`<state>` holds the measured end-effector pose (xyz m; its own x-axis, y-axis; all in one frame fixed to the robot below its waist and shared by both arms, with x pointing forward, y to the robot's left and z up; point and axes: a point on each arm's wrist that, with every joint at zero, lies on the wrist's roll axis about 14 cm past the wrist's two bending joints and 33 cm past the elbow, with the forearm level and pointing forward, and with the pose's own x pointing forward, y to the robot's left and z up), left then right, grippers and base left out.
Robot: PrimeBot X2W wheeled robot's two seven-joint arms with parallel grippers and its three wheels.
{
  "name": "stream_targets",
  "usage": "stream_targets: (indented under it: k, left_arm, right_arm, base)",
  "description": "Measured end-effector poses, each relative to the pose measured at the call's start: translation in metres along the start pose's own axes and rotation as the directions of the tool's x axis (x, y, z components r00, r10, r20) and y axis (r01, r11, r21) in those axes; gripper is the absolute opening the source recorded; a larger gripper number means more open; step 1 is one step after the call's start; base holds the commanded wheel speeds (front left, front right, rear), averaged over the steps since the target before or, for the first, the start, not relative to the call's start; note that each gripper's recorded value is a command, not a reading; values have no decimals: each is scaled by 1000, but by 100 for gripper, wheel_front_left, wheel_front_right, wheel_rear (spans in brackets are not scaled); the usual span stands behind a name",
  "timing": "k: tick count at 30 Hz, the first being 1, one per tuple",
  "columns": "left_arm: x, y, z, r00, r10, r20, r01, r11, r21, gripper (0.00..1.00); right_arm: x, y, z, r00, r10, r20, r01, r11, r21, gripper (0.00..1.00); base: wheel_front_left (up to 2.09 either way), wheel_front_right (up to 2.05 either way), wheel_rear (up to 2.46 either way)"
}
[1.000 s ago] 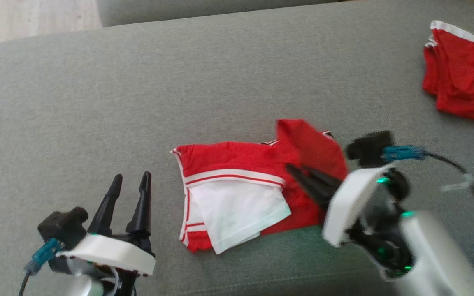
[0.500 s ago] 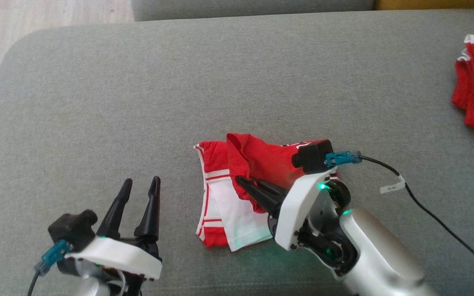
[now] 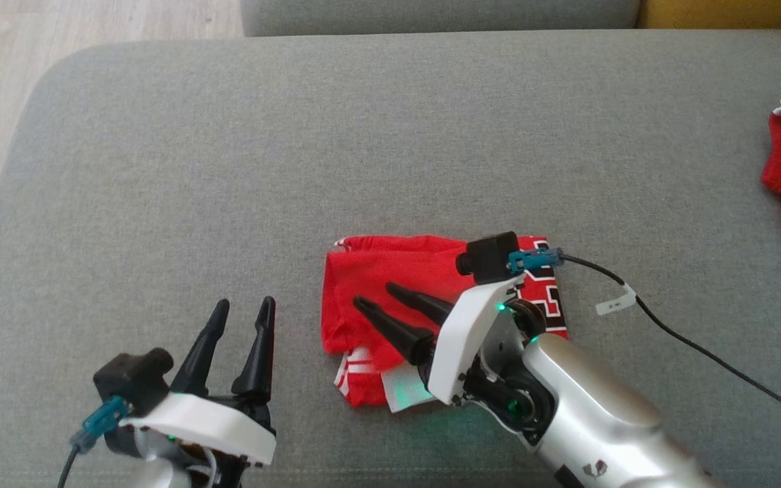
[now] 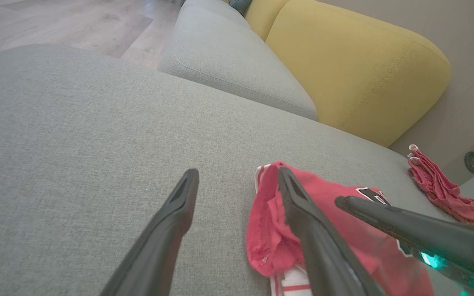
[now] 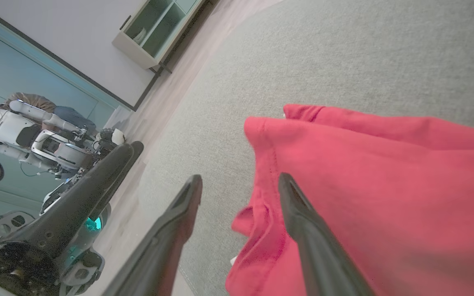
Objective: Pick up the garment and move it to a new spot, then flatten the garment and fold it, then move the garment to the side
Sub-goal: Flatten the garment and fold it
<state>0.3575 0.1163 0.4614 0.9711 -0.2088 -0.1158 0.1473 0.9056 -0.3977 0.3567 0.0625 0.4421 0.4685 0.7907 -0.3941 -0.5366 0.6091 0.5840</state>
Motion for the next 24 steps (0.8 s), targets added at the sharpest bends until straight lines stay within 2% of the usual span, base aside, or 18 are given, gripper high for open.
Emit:
stream_targets:
  k: [4,9,15,24]
  left_arm:
    - [-1,-2,1,1000,-4,3,4,1000,1,100]
    - [1,-5,1,1000,-17,2,17,1000,1,100]
    - [6,-11,-2,999,-36,-6,36,999,2,100]
    - [11,-20,-5,998,-64,-18,64,998,3,100]
  right_arm:
    - [2,1,3,1000,5,30,-6,1000,12,100]
    - [-2,-5,27,990,-13,141,11,1000,20,100]
    - [-16,-29,70,947,-87,308,92,996,-3,100]
    - [-44,-63,94,875,-191,445,253,964,-83,100]
  base:
    - [0,0,0]
    - [0,0,0]
    - [0,0,0]
    - [0,0,0]
